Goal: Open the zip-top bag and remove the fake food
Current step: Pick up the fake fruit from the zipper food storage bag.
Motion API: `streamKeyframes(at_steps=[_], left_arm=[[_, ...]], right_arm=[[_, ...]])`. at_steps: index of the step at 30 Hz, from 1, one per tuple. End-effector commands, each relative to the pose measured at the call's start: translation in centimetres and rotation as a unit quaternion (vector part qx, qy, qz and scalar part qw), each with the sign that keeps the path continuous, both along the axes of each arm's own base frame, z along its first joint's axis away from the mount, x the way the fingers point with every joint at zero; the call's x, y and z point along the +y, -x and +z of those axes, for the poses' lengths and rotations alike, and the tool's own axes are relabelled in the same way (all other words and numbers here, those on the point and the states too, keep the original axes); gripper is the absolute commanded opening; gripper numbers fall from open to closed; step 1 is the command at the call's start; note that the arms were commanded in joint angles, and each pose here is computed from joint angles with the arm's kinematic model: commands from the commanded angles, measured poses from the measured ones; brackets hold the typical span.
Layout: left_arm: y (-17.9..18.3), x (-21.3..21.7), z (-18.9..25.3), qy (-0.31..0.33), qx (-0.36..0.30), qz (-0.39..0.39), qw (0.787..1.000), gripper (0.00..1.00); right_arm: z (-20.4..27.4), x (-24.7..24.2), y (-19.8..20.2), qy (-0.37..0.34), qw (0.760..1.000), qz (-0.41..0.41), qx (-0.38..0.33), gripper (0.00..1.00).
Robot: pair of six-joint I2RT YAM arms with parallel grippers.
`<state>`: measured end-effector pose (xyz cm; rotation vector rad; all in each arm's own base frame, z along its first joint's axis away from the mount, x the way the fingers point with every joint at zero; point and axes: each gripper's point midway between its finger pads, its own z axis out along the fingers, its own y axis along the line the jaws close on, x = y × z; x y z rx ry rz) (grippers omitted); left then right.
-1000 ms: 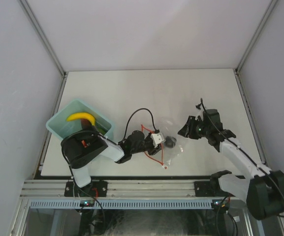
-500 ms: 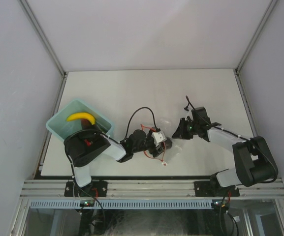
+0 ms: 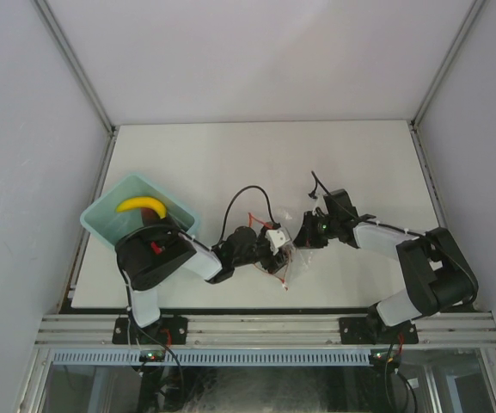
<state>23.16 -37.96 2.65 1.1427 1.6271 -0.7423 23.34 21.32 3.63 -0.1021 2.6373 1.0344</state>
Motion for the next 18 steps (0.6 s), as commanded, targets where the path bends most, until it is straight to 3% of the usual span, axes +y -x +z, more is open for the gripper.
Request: streamKeyframes(at_steps=[1,3,5,11,18], left_arm=[[-1.6,-0.7,1.4,0.023,0.002,0.023,0.999,0.62],[-1.7,-0.3,1.7,0.031,0.018,0.027,0.999,0.48],[-1.6,0.1,2.2,0.040,0.026,0.033,0.998,0.41],[-0.2,1.8,4.2,0.051,0.044,0.041,0.997,0.36],[1.7,4.1,4.0,0.019,0.127,0.071,0.989,0.32]], right_arm=[[1.5,0.5,-1.2,-0.013,1.000,-0.001,-0.026,0.08],[1.1,-0.3,-1.5,0.001,1.000,-0.018,-0.022,0.08],[0.6,-1.0,-1.7,0.016,0.999,-0.033,-0.017,0.08],[-1.1,-1.8,-1.7,0.044,0.998,-0.049,0.004,0.07],[-1.7,-2.0,-2.0,0.052,0.997,-0.059,0.008,0.07]])
